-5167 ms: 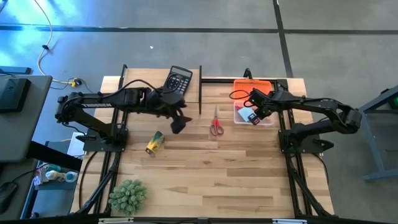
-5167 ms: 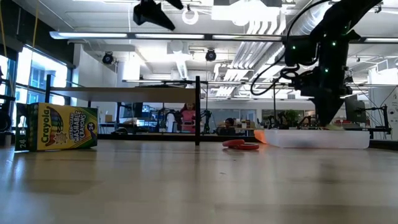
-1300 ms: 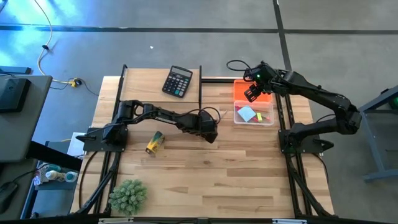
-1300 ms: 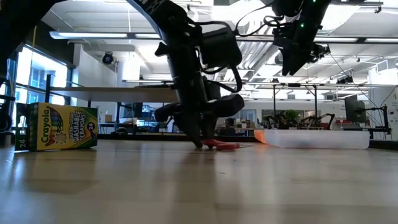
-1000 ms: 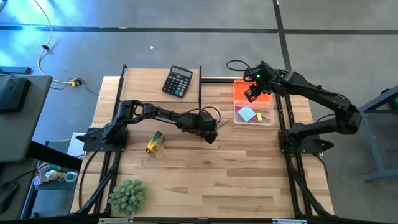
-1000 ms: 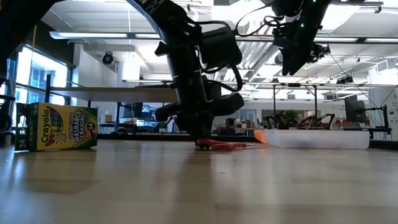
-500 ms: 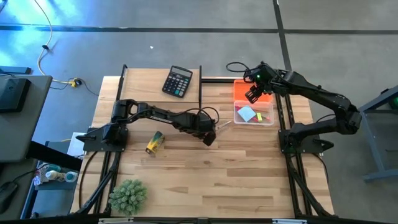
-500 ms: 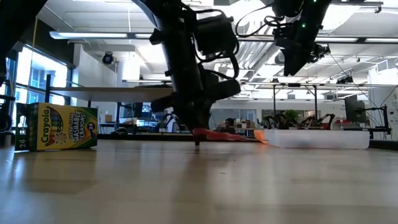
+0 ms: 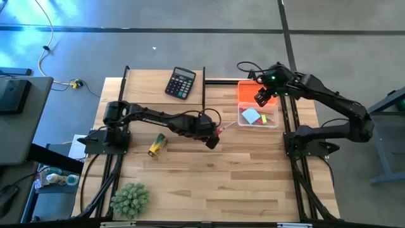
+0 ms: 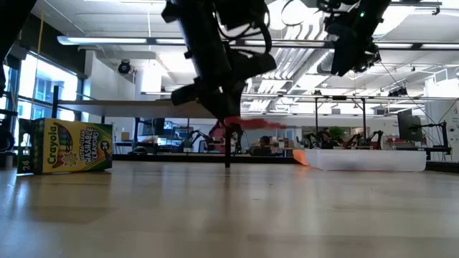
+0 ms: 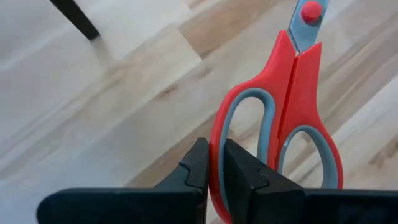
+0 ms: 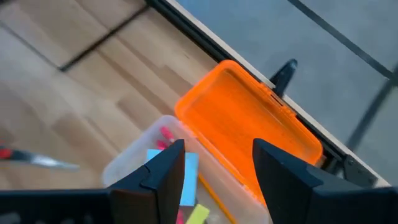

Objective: Pack school essentials
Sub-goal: Put the red scissors into the orange supply box

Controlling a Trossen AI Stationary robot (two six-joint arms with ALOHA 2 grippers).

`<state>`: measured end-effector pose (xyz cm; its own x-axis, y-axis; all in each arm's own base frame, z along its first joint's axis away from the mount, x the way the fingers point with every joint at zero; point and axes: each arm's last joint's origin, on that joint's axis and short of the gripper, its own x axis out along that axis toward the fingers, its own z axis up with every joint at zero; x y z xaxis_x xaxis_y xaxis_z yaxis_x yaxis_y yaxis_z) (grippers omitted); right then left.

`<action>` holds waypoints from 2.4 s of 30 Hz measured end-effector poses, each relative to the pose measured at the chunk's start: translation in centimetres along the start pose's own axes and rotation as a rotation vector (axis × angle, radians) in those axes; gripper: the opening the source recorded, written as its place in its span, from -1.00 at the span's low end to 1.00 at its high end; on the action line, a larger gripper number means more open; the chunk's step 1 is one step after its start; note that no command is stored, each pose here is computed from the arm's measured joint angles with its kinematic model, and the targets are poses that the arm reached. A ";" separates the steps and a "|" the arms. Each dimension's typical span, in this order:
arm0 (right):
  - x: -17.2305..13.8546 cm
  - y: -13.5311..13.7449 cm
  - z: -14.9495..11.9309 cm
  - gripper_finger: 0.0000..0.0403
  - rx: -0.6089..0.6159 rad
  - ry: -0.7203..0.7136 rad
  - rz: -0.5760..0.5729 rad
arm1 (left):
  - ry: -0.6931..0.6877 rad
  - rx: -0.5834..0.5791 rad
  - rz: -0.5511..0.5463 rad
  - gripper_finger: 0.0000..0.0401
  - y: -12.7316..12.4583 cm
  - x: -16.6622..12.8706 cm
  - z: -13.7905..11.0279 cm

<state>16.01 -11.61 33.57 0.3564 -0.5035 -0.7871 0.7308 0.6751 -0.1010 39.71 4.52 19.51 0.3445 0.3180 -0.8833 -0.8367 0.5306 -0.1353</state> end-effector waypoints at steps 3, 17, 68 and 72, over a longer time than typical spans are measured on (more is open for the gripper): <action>-1.2 -0.1 -0.4 -0.11 0.029 -0.036 0.065 | -0.040 0.019 -0.015 -0.92 0.0 -1.2 0.4; -5.0 0.2 -1.5 -0.11 0.287 -0.087 0.500 | -0.221 0.112 -0.064 -0.92 0.0 -3.9 4.0; -6.2 2.3 0.2 -0.11 0.784 -0.292 0.423 | -0.585 0.249 -0.158 -0.92 1.4 -8.0 13.3; -6.0 2.3 0.3 -0.12 0.786 -0.297 0.400 | -0.586 0.275 -0.167 -0.92 0.9 -8.2 12.9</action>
<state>15.72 -7.19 38.22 0.7220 -0.5029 -0.4752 0.6672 0.3240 0.6708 41.64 12.53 32.40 0.6989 0.5474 -0.4603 -0.6401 0.7659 -0.0611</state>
